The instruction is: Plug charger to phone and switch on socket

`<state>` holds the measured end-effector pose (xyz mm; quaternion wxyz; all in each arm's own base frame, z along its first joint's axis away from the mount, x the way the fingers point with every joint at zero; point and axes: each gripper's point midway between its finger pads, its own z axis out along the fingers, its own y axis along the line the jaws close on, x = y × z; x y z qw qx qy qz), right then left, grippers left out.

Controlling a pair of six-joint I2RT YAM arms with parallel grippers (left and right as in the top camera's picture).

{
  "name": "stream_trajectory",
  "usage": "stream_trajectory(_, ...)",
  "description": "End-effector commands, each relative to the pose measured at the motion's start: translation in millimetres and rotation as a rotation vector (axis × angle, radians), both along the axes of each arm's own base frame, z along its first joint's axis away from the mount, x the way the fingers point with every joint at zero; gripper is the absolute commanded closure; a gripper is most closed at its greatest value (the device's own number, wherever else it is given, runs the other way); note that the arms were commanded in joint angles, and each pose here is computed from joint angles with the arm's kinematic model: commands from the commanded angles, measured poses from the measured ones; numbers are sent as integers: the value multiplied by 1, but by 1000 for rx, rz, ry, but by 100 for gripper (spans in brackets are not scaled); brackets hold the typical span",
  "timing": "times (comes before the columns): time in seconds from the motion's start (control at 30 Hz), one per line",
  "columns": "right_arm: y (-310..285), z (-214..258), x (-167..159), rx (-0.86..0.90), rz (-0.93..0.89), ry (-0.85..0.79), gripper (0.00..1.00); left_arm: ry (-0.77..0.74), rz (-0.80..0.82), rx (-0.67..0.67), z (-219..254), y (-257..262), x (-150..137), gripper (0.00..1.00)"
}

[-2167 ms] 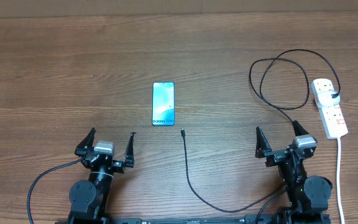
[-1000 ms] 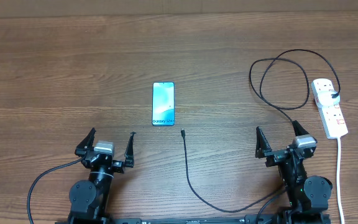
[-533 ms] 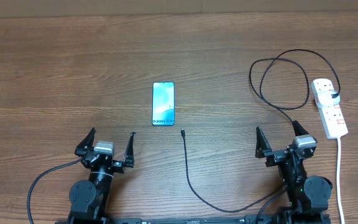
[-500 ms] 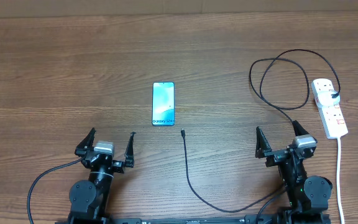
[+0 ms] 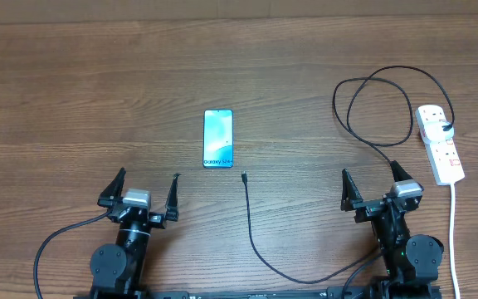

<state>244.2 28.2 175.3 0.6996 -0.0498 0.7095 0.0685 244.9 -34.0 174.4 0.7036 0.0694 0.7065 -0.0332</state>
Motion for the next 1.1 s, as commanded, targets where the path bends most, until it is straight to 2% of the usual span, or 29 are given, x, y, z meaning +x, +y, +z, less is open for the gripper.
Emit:
stream_trajectory(0.0,2,-3,0,2,11,1,0,-66,-60,-65,33,-9,-7,0)
stream_trajectory(0.23,2,-3,0,2,11,1,0,-124,-81,-127,128,-8,-40,0)
stream_trajectory(0.43,2,-3,0,2,11,1,0,50,-91,-161,189,-10,-48,0)
stream_trajectory(0.6,2,-3,0,2,11,1,0,321,-151,-153,221,-27,-24,0)
stream_trajectory(0.77,2,-3,0,2,11,1,0,607,-148,-146,230,-35,11,0)
stream_trajectory(0.93,2,-3,0,2,11,1,0,891,-140,-115,205,-46,47,0)
stream_trajectory(1.07,2,-3,0,2,11,1,0,1105,-157,-118,162,-64,71,0)
